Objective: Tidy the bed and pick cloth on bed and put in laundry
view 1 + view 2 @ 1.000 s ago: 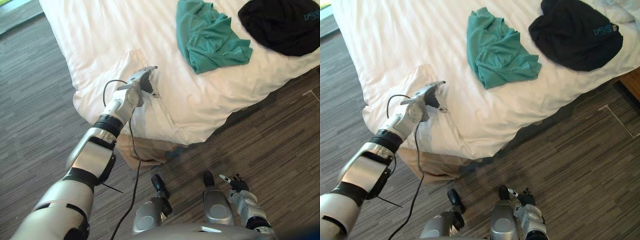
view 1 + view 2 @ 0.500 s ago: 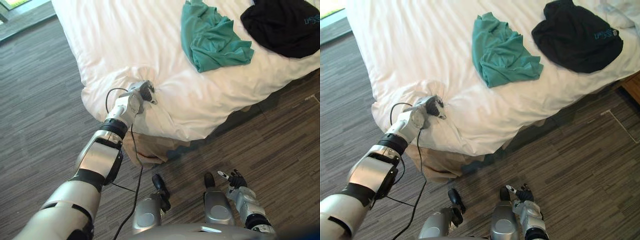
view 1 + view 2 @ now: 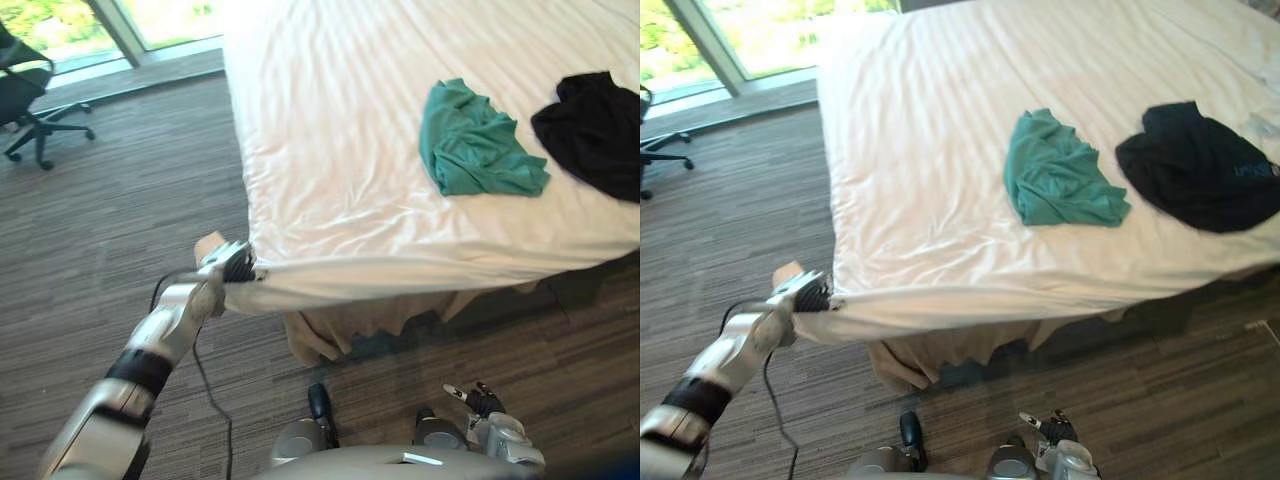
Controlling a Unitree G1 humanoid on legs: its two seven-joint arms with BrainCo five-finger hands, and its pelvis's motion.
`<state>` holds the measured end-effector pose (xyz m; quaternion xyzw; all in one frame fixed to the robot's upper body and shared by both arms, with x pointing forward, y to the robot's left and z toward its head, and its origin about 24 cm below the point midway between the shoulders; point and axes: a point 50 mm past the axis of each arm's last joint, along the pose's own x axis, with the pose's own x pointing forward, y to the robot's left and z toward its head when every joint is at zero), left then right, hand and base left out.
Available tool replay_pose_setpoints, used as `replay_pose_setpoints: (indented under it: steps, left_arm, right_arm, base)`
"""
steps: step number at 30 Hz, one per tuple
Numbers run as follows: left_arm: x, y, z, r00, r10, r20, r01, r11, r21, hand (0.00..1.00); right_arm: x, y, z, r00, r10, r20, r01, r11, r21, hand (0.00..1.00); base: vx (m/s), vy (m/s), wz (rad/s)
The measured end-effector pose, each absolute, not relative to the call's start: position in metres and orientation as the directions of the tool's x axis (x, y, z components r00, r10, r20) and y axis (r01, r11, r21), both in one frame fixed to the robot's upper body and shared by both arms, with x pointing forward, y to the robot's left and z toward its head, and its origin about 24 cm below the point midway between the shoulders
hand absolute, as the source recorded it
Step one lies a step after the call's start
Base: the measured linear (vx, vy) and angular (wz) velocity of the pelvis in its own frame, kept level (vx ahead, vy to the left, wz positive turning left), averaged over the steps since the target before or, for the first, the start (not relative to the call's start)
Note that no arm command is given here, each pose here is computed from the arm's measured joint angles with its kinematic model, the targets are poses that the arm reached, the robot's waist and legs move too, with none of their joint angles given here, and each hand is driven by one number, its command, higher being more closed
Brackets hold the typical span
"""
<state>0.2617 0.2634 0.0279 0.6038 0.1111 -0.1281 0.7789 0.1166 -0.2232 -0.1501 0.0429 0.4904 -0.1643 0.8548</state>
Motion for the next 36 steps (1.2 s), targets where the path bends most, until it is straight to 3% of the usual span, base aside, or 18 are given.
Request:
replay_pose_setpoints:
  steps: [6,11,15,20,25,29,34,36]
  left_arm:
    - [0.210,0.309,0.016,0.929,0.160,-0.335,0.245,0.413,0.877,0.00]
    - [0.172,0.316,-0.012,0.874,0.276,-0.400,0.195,0.554,0.809,0.00]
    - [0.126,0.315,-0.053,0.752,0.363,-0.550,0.175,0.695,0.698,0.00]
    - [0.080,0.282,-0.101,0.599,0.394,-0.697,-0.070,0.893,0.445,0.00]
    - [0.061,0.245,-0.134,0.468,0.388,-0.794,-0.387,0.898,0.210,0.00]
    - [0.063,0.229,-0.143,0.428,0.382,-0.819,-0.458,0.873,0.168,0.00]
    - [0.061,0.229,-0.147,0.388,0.412,-0.825,-0.499,0.846,0.189,0.00]
    - [0.060,0.229,-0.147,0.374,0.427,-0.823,-0.511,0.836,0.202,0.00]
  right_arm:
    - [0.103,-0.224,-0.154,0.439,-0.225,-0.870,0.313,0.946,-0.087,0.00]
    - [0.101,-0.224,-0.154,0.437,-0.218,-0.873,0.315,0.946,-0.079,0.00]
    - [0.098,-0.232,-0.153,0.429,-0.249,-0.868,0.439,0.897,-0.040,0.00]
    - [0.094,-0.247,-0.146,0.443,-0.325,-0.836,0.655,0.754,0.053,0.00]
    - [0.078,-0.255,-0.143,0.417,-0.403,-0.815,0.787,0.608,0.102,0.00]
    - [0.076,-0.275,-0.134,0.371,-0.503,-0.780,0.856,0.511,0.078,0.00]
    - [0.077,-0.330,-0.109,0.233,-0.696,-0.679,0.951,0.308,0.011,0.00]
    - [0.096,-0.343,-0.090,0.261,-0.749,-0.609,0.955,0.291,0.052,0.00]
  base:
    - [0.02,-0.021,0.48]
    - [0.09,-0.020,0.33]
    - [0.07,-0.034,0.20]
    - [0.06,-0.043,-0.14]
    - [0.03,-0.045,-0.35]
    - [0.05,-0.039,-0.23]
    - [0.09,-0.020,-0.02]
    - [0.08,-0.018,0.05]
